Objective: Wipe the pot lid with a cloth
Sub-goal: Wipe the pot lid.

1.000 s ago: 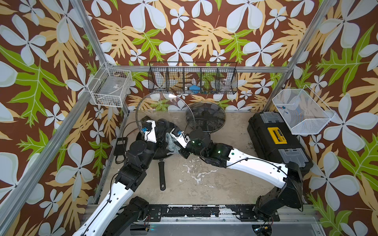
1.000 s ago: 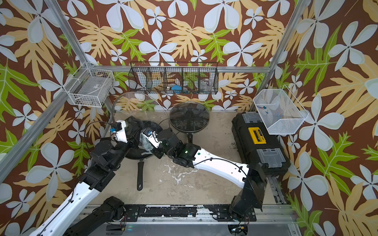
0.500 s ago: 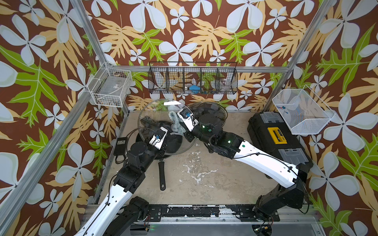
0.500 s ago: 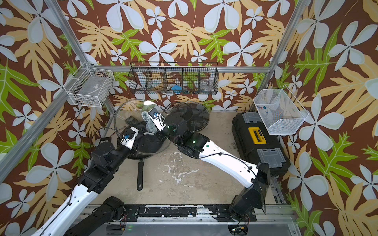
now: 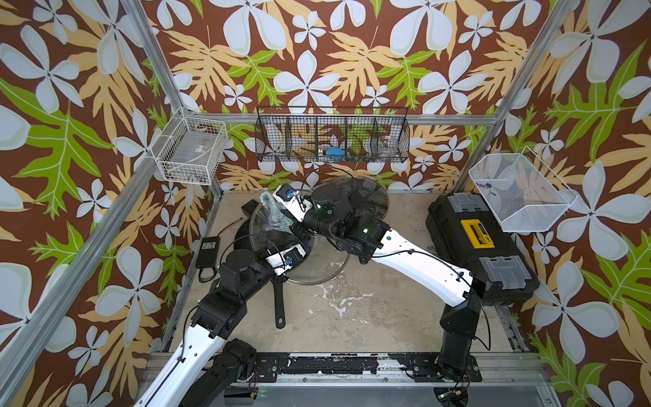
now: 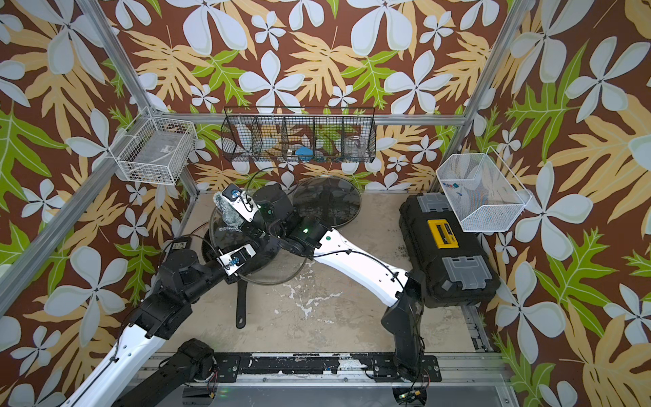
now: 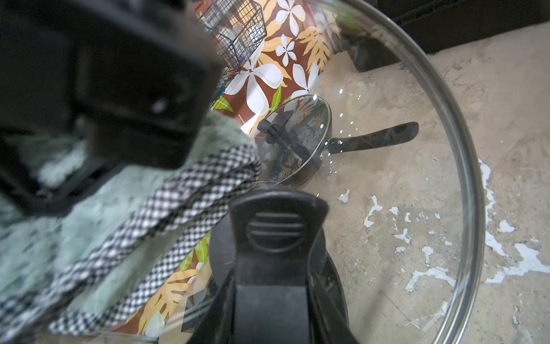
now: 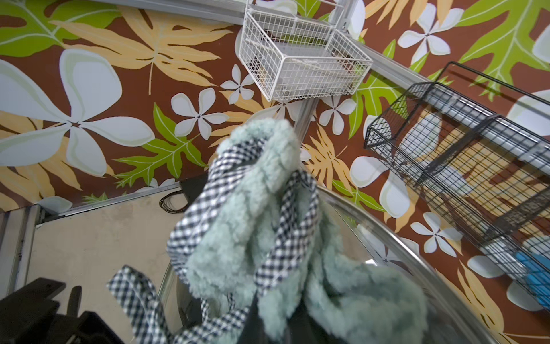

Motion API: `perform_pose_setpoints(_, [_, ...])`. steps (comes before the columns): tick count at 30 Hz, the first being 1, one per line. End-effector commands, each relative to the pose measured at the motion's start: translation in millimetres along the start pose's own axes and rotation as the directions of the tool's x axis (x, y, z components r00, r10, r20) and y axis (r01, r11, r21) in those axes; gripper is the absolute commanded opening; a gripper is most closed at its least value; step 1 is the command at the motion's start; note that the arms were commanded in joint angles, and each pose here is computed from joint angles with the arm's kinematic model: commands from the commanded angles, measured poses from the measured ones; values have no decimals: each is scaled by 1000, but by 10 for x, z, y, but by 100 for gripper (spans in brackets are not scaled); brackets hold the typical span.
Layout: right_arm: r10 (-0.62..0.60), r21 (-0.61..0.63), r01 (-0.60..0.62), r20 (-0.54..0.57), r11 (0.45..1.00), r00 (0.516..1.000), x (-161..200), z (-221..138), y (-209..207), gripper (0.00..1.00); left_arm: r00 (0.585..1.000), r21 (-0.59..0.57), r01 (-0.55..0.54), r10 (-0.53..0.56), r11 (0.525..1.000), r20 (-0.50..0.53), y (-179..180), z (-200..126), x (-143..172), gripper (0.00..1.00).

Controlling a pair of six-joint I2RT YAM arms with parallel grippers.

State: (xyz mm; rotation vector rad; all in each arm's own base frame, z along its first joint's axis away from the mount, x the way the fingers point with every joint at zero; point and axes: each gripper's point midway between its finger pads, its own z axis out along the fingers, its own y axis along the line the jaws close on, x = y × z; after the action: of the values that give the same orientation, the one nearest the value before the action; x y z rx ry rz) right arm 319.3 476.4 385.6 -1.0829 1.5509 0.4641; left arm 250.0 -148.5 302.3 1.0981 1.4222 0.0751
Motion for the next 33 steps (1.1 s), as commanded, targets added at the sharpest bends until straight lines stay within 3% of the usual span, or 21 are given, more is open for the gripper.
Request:
perform_pose_setpoints(1, [-38,-40,37,-40,999,998,69,35,63,0,982,-103,-110,124,989,143,233,-94,-374,0])
perform_pose_setpoints(8, [-6,126,6,3,992,1000,17,-271,-349,0,990,-156,54,-32,986,137,354,-92,-317,0])
perform_pose_setpoints(14, [59,239,-61,16,969,998,250,-663,-652,0,951,-183,279,-244,943,191,449,-84,-301,0])
perform_pose_setpoints(19, [87,274,-78,-20,959,996,590,-871,-671,0,863,-197,484,-428,853,268,598,-101,-339,0])
perform_pose_setpoints(26, [121,162,-110,-55,981,991,885,-836,-326,0,723,-204,680,-598,704,346,815,-82,-363,0])
perform_pose_setpoints(33, [101,42,-98,-88,994,991,1013,-572,243,0,671,-206,733,-642,648,371,910,-54,-383,0])
